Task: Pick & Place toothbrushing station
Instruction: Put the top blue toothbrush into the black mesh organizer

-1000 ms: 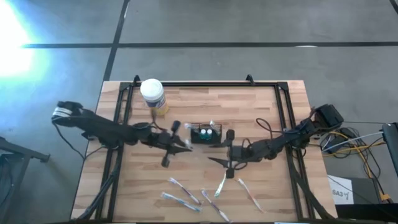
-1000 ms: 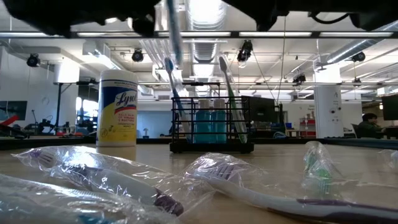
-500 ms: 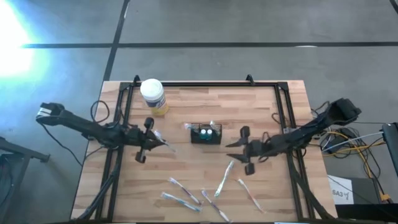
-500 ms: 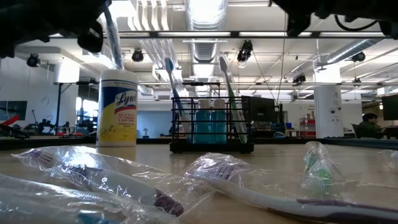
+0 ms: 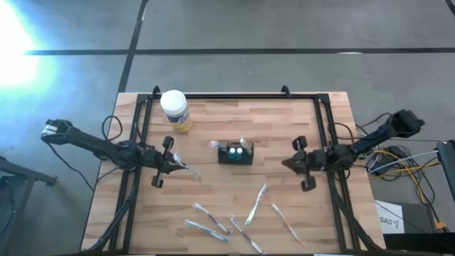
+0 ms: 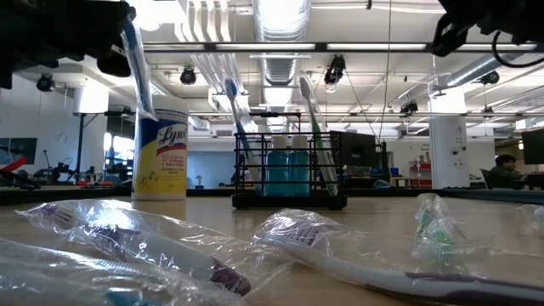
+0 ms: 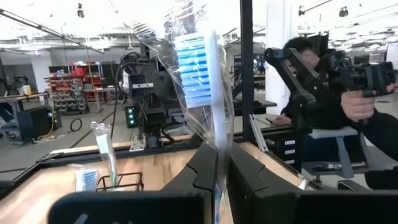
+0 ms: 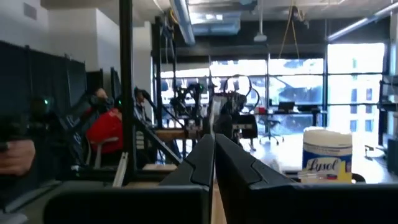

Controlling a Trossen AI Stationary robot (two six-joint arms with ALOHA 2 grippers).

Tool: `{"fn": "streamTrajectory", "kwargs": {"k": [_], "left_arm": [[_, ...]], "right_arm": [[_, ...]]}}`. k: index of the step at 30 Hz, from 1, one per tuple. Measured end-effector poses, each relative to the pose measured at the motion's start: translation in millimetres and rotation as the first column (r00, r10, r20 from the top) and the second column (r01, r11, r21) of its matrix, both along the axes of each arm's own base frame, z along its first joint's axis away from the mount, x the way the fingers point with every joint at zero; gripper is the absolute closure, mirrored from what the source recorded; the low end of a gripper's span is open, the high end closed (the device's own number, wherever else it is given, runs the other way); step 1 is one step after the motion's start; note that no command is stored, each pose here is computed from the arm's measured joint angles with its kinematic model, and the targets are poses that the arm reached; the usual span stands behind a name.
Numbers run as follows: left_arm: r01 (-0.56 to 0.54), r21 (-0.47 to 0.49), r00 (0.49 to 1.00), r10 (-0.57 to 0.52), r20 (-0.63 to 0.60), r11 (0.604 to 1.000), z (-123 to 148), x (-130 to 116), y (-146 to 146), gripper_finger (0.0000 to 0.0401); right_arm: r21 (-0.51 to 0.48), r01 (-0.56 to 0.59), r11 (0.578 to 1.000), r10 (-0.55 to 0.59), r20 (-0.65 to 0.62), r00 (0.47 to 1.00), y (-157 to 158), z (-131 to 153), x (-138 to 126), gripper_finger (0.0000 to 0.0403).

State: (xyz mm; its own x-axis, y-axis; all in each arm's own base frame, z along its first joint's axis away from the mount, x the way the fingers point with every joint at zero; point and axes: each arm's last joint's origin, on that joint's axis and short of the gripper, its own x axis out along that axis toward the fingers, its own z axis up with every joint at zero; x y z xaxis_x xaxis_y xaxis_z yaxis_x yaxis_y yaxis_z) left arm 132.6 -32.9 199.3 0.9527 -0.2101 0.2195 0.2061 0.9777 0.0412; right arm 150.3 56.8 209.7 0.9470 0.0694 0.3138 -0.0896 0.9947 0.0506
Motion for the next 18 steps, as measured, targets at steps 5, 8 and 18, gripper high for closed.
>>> {"fn": "streamTrajectory", "kwargs": {"k": [5,8,18], "left_arm": [[-0.007,0.006,1.0,0.007,-0.003,1.0,0,0,0,0.0384],[-0.006,0.007,1.0,0.006,0.001,1.0,0,0,0,0.0384],[-0.101,0.134,0.992,0.089,0.092,0.986,43,28,-5,0.0384]], "right_arm": [[0.018,-0.003,1.0,0.003,0.01,1.0,-6,-14,-14,0.0394],[0.027,-0.003,1.0,0.002,0.016,1.0,-8,-17,-17,0.0394],[-0.007,0.012,1.0,-0.012,0.03,0.999,-8,-16,-18,0.0394]]}}
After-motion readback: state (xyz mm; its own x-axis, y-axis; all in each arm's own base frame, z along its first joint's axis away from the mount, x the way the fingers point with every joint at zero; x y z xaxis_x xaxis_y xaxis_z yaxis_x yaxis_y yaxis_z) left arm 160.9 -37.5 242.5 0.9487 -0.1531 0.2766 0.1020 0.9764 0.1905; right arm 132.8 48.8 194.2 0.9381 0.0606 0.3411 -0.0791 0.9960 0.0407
